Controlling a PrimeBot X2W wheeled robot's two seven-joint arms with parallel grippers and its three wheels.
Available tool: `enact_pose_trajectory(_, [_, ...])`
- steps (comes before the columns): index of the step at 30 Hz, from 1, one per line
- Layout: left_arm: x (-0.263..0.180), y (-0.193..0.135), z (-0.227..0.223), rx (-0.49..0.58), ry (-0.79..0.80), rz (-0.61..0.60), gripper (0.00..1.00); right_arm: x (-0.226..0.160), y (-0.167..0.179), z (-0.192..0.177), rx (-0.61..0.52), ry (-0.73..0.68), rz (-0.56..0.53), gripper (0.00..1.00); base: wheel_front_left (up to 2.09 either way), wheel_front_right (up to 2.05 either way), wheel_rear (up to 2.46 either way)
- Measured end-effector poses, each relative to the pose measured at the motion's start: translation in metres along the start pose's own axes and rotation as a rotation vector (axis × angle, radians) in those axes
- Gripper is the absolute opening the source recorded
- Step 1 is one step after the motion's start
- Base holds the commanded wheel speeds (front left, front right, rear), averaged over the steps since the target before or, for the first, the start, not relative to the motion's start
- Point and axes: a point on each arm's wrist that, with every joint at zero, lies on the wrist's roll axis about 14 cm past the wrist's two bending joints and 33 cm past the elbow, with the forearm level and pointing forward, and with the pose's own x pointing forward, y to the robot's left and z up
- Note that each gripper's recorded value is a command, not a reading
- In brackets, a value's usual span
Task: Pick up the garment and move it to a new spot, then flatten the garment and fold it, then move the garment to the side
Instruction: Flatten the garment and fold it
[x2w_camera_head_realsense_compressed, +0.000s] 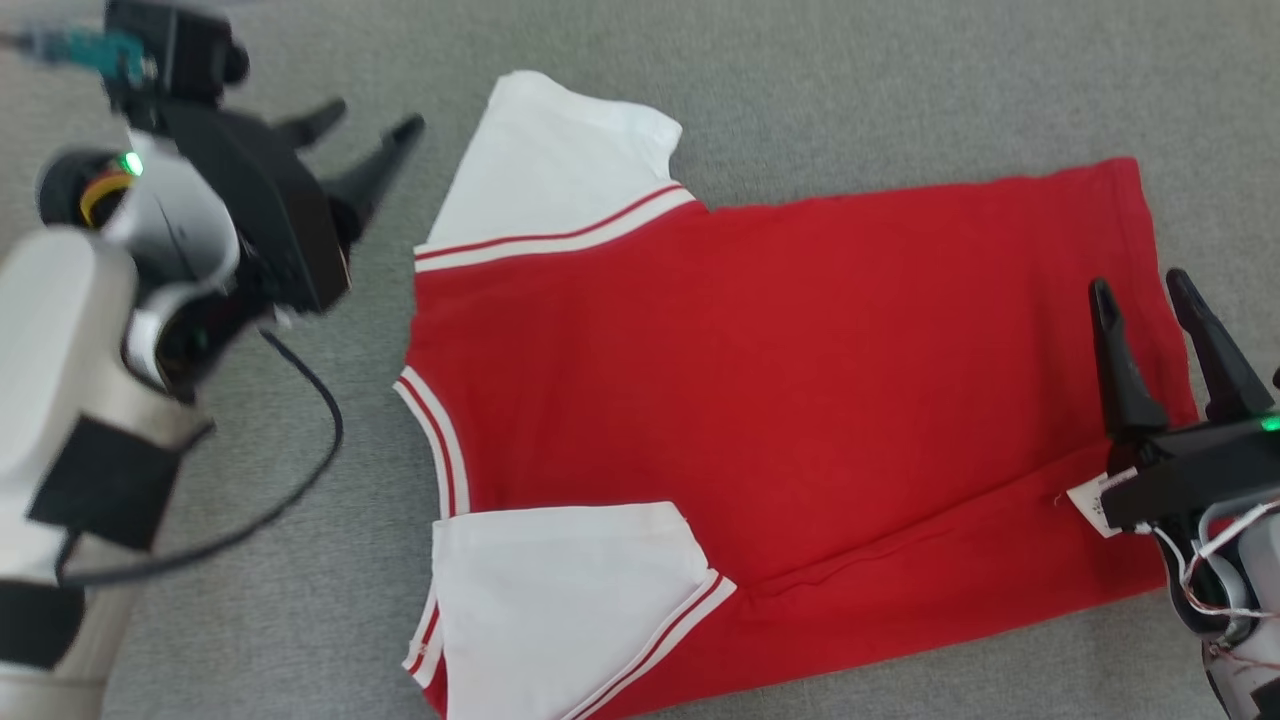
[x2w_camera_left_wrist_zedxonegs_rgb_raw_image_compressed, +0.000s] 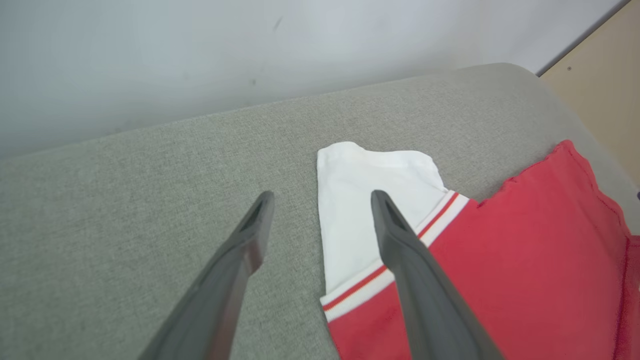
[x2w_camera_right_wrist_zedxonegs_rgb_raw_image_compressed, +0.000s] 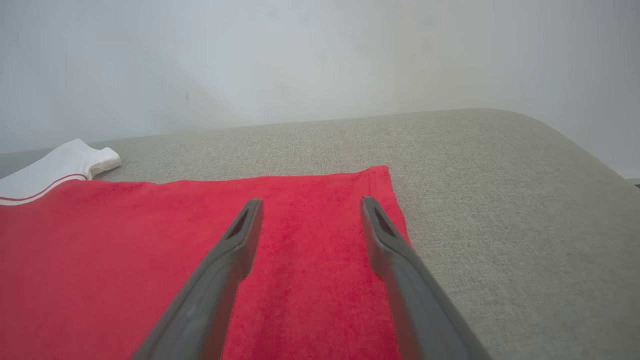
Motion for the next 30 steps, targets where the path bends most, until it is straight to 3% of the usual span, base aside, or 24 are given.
enact_pose_trajectory(16, [0.094,0.009,-0.029,-0.032,0.159,-0.02,1.0,0.004,-0.019,-0.034,0.006,0.082,-0.056,1.0,0.0,0.0,0.0])
enact_pose_trajectory(23, [0.115,0.013,-0.051,-0.009,0.246,-0.023,1.0,-0.001,-0.029,-0.041,0.013,0.097,-0.1,1.0,0.0,0.0,0.0])
enact_pose_trajectory(30, [0.12,0.01,-0.044,-0.012,0.238,-0.04,1.0,-0.004,-0.034,-0.042,0.009,0.103,-0.119,1.0,0.0,0.0,0.0])
